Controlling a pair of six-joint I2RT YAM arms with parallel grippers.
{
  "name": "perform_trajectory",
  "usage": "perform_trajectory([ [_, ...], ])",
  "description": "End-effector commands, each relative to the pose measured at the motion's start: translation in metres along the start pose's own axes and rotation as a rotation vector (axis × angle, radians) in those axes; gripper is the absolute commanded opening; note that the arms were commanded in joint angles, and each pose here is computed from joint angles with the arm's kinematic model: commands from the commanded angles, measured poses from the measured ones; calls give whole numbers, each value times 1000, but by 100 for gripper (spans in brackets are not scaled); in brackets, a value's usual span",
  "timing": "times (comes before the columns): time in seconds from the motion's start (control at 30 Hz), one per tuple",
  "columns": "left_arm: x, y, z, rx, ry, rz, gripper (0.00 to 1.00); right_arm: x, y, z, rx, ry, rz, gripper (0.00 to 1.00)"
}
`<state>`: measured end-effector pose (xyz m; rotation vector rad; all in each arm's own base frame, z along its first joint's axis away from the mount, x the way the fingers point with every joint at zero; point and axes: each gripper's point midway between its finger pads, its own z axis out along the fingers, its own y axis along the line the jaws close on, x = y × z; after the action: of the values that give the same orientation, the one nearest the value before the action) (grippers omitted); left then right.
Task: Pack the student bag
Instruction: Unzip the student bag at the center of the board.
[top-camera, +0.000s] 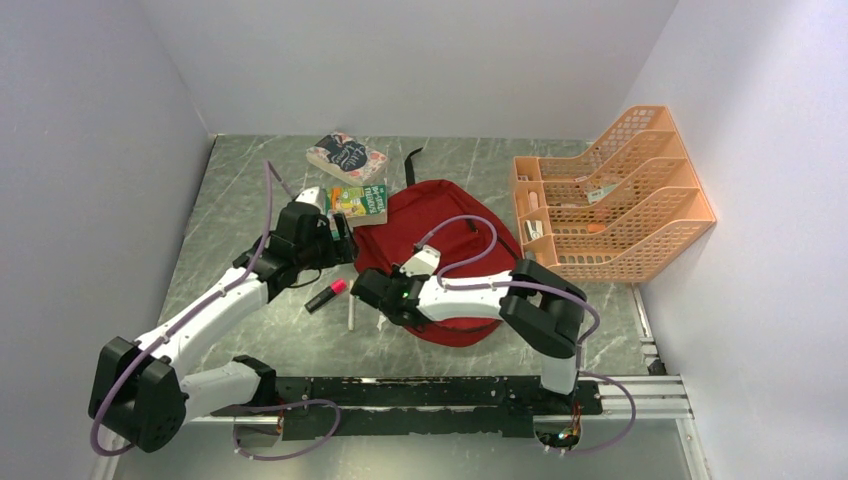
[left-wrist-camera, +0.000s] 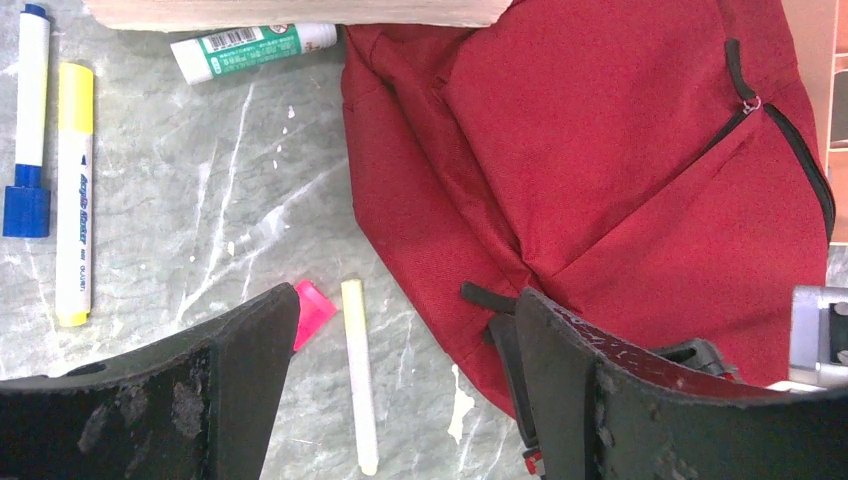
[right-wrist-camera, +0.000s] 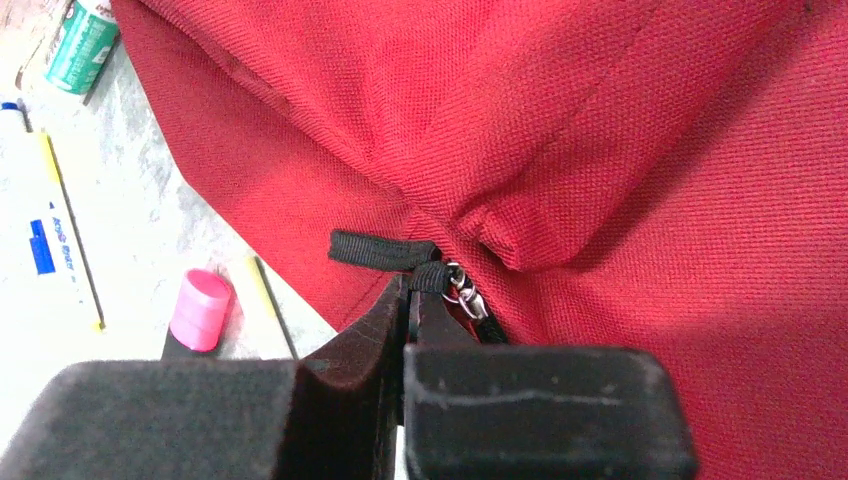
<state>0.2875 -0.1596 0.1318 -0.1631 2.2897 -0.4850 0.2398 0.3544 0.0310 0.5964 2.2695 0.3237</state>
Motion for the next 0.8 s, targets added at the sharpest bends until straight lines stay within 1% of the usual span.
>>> perform_trajectory([
  [0.0, 0, -1, 1, -8, 7, 5, 84, -14, 0, -12, -48, -1, -32, 0],
  [0.17, 5, -9, 3, 33, 29, -18, 84, -11, 3, -32, -140, 85, -58, 0],
  [0.37, 18, -25, 12, 123, 77, -63, 84, -16, 2, -50, -208, 131, -131, 0],
  [0.47, 27, -35, 18, 161, 107, -81, 84, -14, 0, -54, -253, 177, -159, 0],
  [0.63, 40, -57, 27, 192, 137, -65, 84, -10, -13, -51, -286, 234, -157, 0],
  [0.77, 55, -72, 37, 213, 175, -57, 83, -8, -18, -51, -324, 248, -144, 0],
])
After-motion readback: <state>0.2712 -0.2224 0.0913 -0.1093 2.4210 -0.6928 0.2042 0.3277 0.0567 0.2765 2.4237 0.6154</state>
